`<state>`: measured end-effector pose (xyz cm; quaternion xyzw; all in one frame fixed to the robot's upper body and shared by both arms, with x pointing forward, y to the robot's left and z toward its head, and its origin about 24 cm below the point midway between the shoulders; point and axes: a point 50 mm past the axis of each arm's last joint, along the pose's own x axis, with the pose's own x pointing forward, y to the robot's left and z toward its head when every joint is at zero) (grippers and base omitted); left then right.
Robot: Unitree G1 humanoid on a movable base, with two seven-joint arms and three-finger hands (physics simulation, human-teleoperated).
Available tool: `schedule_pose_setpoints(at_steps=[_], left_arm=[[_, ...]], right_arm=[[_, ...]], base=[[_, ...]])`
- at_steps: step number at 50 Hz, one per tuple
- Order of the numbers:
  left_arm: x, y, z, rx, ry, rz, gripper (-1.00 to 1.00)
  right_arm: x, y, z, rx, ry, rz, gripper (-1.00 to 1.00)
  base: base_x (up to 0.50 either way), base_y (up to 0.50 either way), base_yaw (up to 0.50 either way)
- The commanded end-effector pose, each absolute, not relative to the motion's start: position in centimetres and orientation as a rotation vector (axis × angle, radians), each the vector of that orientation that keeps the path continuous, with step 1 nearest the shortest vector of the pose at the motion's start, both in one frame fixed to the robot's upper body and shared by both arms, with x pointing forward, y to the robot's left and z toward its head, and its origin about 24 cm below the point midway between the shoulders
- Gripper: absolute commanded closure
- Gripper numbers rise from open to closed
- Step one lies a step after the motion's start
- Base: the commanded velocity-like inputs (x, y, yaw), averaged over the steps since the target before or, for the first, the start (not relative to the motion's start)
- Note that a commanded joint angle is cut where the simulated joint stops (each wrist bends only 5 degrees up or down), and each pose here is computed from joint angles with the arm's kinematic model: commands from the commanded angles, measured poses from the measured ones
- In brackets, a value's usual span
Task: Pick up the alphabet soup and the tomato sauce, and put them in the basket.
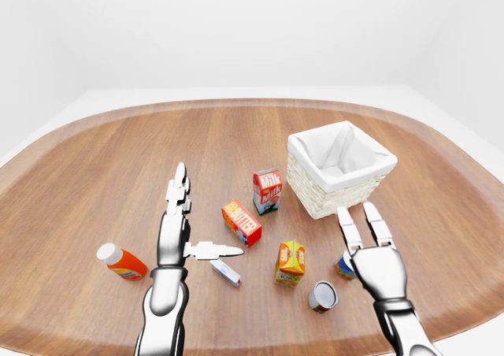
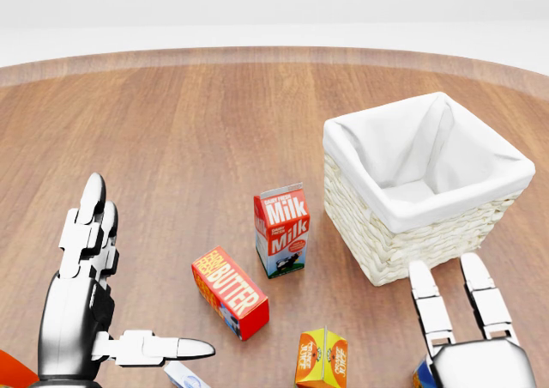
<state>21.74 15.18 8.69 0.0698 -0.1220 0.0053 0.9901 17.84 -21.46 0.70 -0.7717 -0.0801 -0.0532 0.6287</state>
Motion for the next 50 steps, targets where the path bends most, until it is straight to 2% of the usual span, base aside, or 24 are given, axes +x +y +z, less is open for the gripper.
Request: schedule_pose_setpoints(at_steps=[1,50], left_arm=[[21.8,15.2,8.5,0.138,-0.238,0.011,-1.00],[21.8,15.3,8.3,0.136,-0.227,0.011,-1.00]], right_arm=[[17.6,-21.9,0.1,-1.781,-0.153,-0.104,-1.00],[17.3,-21.8,-2.8,-1.802,-0.081,0.043,-1.00]], base=[[0.00,0.00,0.00],[0.00,0.00,0.00]])
